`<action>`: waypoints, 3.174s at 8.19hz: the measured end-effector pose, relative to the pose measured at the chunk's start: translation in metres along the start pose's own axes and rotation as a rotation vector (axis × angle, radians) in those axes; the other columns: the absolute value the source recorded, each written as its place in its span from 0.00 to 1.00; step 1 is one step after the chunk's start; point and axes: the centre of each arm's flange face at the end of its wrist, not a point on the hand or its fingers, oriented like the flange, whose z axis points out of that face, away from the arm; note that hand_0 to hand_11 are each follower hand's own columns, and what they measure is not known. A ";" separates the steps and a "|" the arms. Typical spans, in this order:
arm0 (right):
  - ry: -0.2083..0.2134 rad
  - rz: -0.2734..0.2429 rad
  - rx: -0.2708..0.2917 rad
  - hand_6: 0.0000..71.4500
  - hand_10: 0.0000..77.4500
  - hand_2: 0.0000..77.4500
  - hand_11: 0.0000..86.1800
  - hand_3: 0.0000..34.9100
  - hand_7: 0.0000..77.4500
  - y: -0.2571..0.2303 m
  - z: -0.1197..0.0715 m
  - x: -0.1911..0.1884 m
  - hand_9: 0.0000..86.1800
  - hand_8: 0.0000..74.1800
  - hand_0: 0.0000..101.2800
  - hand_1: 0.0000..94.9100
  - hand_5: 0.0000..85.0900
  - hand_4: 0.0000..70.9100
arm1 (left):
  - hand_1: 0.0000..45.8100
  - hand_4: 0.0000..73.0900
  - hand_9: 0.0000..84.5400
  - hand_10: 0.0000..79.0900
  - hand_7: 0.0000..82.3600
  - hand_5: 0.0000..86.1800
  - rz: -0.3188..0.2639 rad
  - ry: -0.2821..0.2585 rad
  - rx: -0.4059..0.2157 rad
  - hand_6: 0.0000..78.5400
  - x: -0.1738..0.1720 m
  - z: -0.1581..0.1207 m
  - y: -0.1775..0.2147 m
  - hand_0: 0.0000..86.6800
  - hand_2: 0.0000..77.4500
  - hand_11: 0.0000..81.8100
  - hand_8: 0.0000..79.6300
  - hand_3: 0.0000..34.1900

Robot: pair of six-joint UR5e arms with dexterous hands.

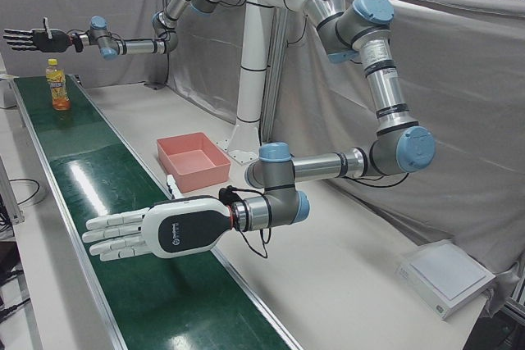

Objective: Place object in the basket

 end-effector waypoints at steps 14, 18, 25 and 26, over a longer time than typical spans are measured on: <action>0.000 0.000 0.000 0.00 0.00 0.01 0.00 0.01 0.01 0.000 0.000 0.000 0.00 0.00 0.00 0.00 0.00 0.00 | 0.29 0.03 0.01 0.04 0.01 0.01 -0.002 -0.005 -0.001 0.01 -0.003 0.000 0.001 0.60 0.00 0.09 0.00 0.00; 0.000 0.000 0.000 0.00 0.00 0.01 0.00 0.01 0.01 0.000 0.000 0.000 0.00 0.00 0.00 0.00 0.00 0.00 | 0.29 0.04 0.01 0.04 0.01 0.01 -0.001 0.001 0.004 0.01 0.001 -0.001 -0.002 0.60 0.00 0.09 0.00 0.00; -0.001 0.001 -0.002 0.00 0.00 0.01 0.00 0.01 0.01 0.001 0.000 -0.001 0.00 0.00 0.00 0.00 0.00 0.00 | 0.29 0.04 0.01 0.04 0.01 0.02 0.000 0.006 0.008 0.01 0.004 -0.004 -0.003 0.60 0.00 0.09 0.00 0.00; -0.001 0.001 -0.002 0.00 0.00 0.01 0.00 0.01 0.01 0.001 0.000 0.000 0.00 0.00 0.00 0.00 0.00 0.00 | 0.29 0.04 0.01 0.04 0.01 0.02 -0.002 0.006 0.006 0.01 0.004 -0.004 -0.003 0.60 0.00 0.09 0.00 0.00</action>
